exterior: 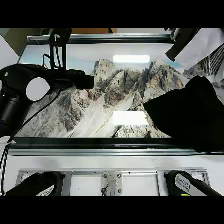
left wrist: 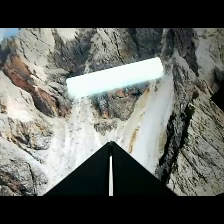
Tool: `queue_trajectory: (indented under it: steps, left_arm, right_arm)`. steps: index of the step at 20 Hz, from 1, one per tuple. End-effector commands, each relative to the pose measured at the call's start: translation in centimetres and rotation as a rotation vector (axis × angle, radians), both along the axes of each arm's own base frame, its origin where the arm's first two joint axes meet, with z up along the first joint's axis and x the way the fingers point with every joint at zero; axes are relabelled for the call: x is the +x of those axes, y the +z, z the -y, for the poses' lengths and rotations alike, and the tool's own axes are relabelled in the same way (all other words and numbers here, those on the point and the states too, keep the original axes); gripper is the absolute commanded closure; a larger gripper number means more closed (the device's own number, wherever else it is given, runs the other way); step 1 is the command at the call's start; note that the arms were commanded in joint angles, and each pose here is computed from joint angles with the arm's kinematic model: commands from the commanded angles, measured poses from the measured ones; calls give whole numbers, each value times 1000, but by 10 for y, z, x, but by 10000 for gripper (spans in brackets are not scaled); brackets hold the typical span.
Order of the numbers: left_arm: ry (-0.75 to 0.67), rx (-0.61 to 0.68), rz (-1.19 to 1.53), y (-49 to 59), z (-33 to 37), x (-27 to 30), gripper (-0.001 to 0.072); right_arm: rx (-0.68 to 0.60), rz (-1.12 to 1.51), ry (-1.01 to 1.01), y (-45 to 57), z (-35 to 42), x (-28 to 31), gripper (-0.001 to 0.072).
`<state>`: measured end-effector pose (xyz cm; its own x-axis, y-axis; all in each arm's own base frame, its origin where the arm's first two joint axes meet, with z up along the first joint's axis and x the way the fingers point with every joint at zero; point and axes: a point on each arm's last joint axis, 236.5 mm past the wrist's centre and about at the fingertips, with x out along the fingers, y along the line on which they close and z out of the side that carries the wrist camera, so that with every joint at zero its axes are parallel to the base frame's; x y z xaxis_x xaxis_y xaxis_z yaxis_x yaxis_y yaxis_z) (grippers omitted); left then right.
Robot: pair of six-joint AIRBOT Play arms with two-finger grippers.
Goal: Fold the clothes and pants, and hang the long-sleeved shirts on hangers.
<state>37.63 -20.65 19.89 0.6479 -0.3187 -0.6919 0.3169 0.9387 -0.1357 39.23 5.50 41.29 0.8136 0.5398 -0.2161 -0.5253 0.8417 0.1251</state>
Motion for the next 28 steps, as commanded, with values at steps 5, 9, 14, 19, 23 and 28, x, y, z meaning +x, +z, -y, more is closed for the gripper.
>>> queue_trajectory:
  steps: [5,9,14,19,23,28]
  left_arm:
    - [-17,-20,-87,-31,1,-23,695]
    - [-17,-30,-71,-30,-2,-29,696]
    - [-18,-42,-48,-27,-4,-32,696]
    - [-18,-41,-48,-27,-4,-32,695]
    - [-18,-41,-48,-27,-4,-32,695]
    - [-18,-41,-48,-27,-4,-32,695]
  right_arm:
    - [-287,-506,453,-216,-146,-42,342]
    - [-285,-601,504,-258,-163,-58,343]
    - [-283,-603,507,-258,-164,-59,346]
    - [-283,-604,507,-258,-164,-59,608]
    - [-283,-603,506,-259,-164,-59,694]
    - [-283,-603,506,-259,-164,-59,694]
